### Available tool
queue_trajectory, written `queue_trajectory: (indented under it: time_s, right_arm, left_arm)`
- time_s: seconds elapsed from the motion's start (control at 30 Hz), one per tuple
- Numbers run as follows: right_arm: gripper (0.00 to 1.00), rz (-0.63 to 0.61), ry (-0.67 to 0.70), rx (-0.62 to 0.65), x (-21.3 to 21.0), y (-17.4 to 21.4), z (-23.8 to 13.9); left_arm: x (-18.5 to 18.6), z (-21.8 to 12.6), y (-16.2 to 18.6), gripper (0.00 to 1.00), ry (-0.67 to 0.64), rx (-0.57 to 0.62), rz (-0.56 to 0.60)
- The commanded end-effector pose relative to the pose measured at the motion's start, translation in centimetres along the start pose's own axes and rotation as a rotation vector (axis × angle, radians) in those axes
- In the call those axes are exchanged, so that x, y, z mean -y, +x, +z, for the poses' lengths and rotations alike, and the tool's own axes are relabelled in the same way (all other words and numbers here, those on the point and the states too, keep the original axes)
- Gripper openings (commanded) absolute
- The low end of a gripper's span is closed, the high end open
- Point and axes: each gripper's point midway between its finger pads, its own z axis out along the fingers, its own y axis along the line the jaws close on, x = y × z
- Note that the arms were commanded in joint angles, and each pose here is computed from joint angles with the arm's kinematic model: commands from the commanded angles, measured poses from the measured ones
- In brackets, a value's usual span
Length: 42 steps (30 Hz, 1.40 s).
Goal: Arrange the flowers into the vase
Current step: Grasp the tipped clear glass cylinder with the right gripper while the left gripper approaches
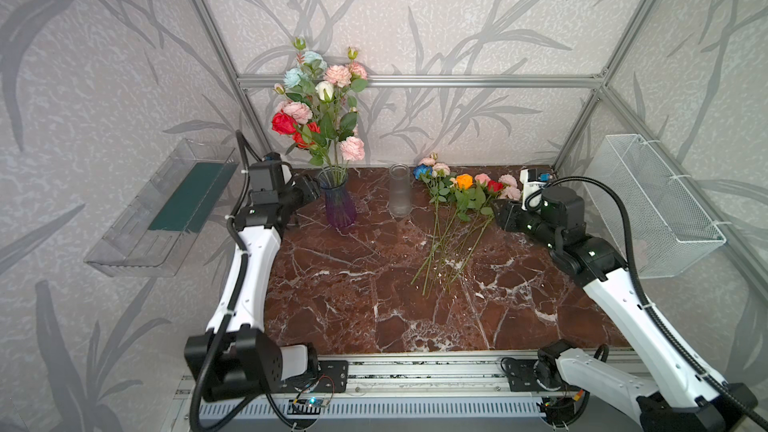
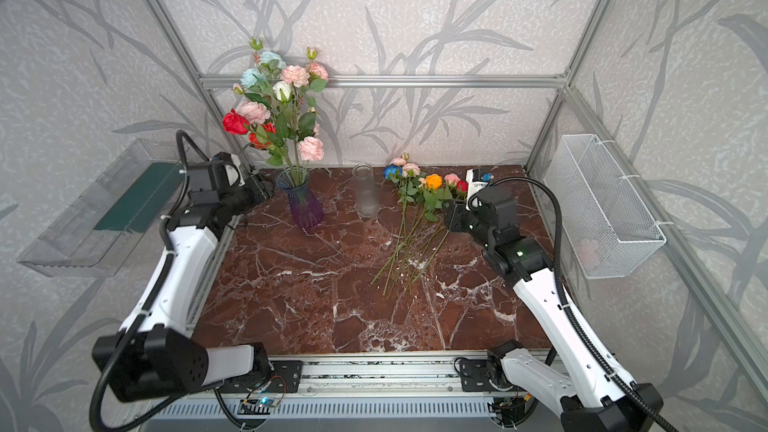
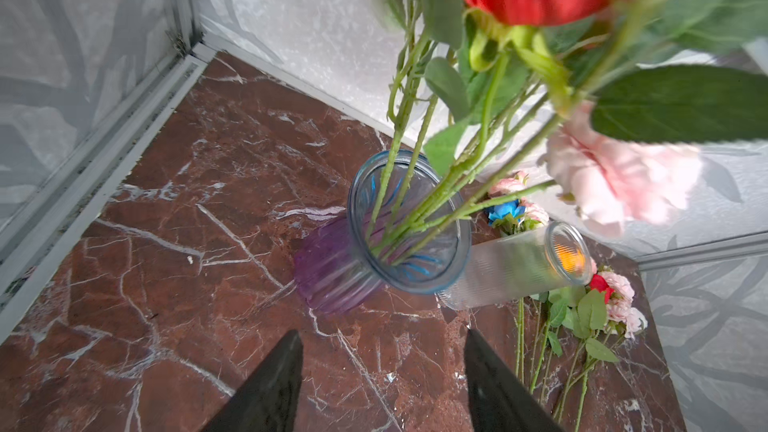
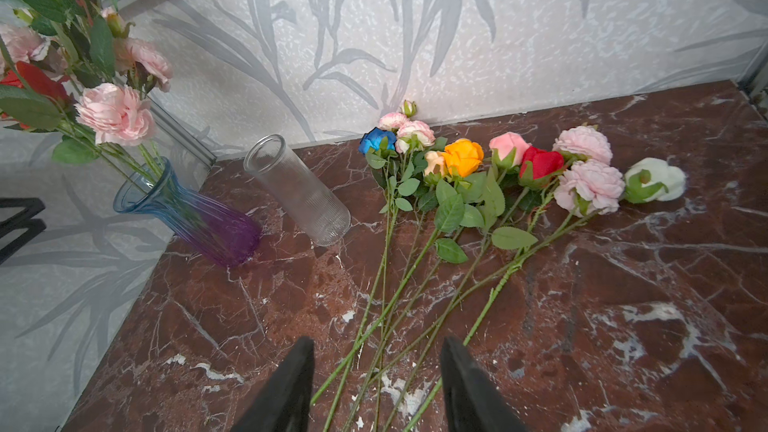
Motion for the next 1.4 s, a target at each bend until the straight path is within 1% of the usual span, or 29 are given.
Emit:
queue_trajectory:
  time_s: [0.0, 0.1, 0.13, 0.2, 0.27, 0.33, 0.4, 0.47, 0.5, 0.57, 0.67, 0.73, 0.8, 0.87, 0.93, 1.0, 1.07, 1.17, 1.27, 1.37]
  right_arm:
    - [0.51, -0.028, -0.05, -0.087, -2.6, 0.5, 1.8]
    - [0.53, -0.056, -0.08, -0.135, -4.7, 0.2, 4.4]
    - [0.54, -0.054, -0.09, -0.152, -5.2, 0.1, 5.5]
    - [0.56, -0.045, -0.094, -0.173, -5.8, -0.3, 7.7]
    - [0.59, -0.043, -0.106, -0.208, -6.6, -0.6, 10.4]
    - [0.59, -0.041, -0.118, -0.261, -7.4, -0.7, 12.7]
    - [0.59, -0.026, -0.139, -0.302, -8.2, -0.7, 14.9]
    - [0.59, -0.014, -0.166, -0.316, -9.3, -1.1, 16.4]
    - [0.6, -0.015, -0.16, -0.31, -9.4, -1.5, 16.8]
    - [0.6, -0.018, -0.135, -0.311, -9.3, -2.1, 18.1]
    - [0.6, -0.025, -0.126, -0.347, -9.7, -2.4, 19.7]
    - [0.6, -0.025, -0.112, -0.37, -9.6, -2.2, 21.0]
    - [0.6, -0.023, -0.096, -0.39, -9.4, -1.8, 22.2]
    - [0.6, -0.019, -0.091, -0.399, -9.4, -1.7, 23.3]
    - [0.6, -0.009, -0.103, -0.404, -9.7, -1.6, 24.0]
    - [0.6, -0.003, -0.109, -0.408, -9.8, -1.4, 24.5]
    - [0.6, 0.005, -0.107, -0.414, -9.5, -1.0, 25.2]
    - [0.59, 0.018, -0.145, -0.426, -10.1, -0.3, 25.9]
    - [0.59, 0.026, -0.158, -0.425, -10.2, 0.1, 26.5]
    - [0.58, 0.035, -0.155, -0.431, -10.0, 0.3, 26.7]
  left_arm:
    - [-0.2, -3.5, 1.2, 0.62, 0.019, 0.084, -0.085]
    - [-0.3, -6.0, 3.1, 0.6, 0.072, 0.146, -0.172]
    - [0.0, -6.8, 3.4, 0.6, 0.111, 0.172, -0.199]
    - [0.4, -7.5, 4.5, 0.6, 0.168, 0.178, -0.237]
    - [1.4, -7.3, 5.3, 0.57, 0.244, 0.159, -0.277]
    - [2.8, -6.3, 6.0, 0.55, 0.309, 0.112, -0.288]
    - [5.2, -5.2, 6.6, 0.52, 0.369, 0.042, -0.234]
    - [8.2, -4.7, 7.4, 0.51, 0.405, -0.028, -0.133]
    - [9.7, -4.5, 7.7, 0.51, 0.432, -0.041, -0.087]
    - [12.7, -4.3, 8.0, 0.51, 0.473, -0.048, -0.011]
    - [16.4, -3.8, 7.9, 0.51, 0.511, -0.056, 0.081]
    - [18.2, -3.7, 7.1, 0.5, 0.532, -0.048, 0.128]
    - [19.3, -3.4, 6.0, 0.5, 0.543, -0.009, 0.163]
    - [19.3, -3.3, 5.4, 0.51, 0.539, 0.042, 0.207]
    - [19.1, -4.0, 5.2, 0.51, 0.56, 0.111, 0.265]
    - [17.7, -4.7, 4.6, 0.55, 0.532, 0.217, 0.268]
    - [16.3, -5.4, 4.1, 0.56, 0.5, 0.29, 0.257]
    - [15.8, -6.2, 4.2, 0.58, 0.487, 0.308, 0.292]
    - [15.2, -5.5, 4.9, 0.58, 0.468, 0.288, 0.284]
    - [15.6, -4.4, 5.9, 0.58, 0.49, 0.237, 0.279]
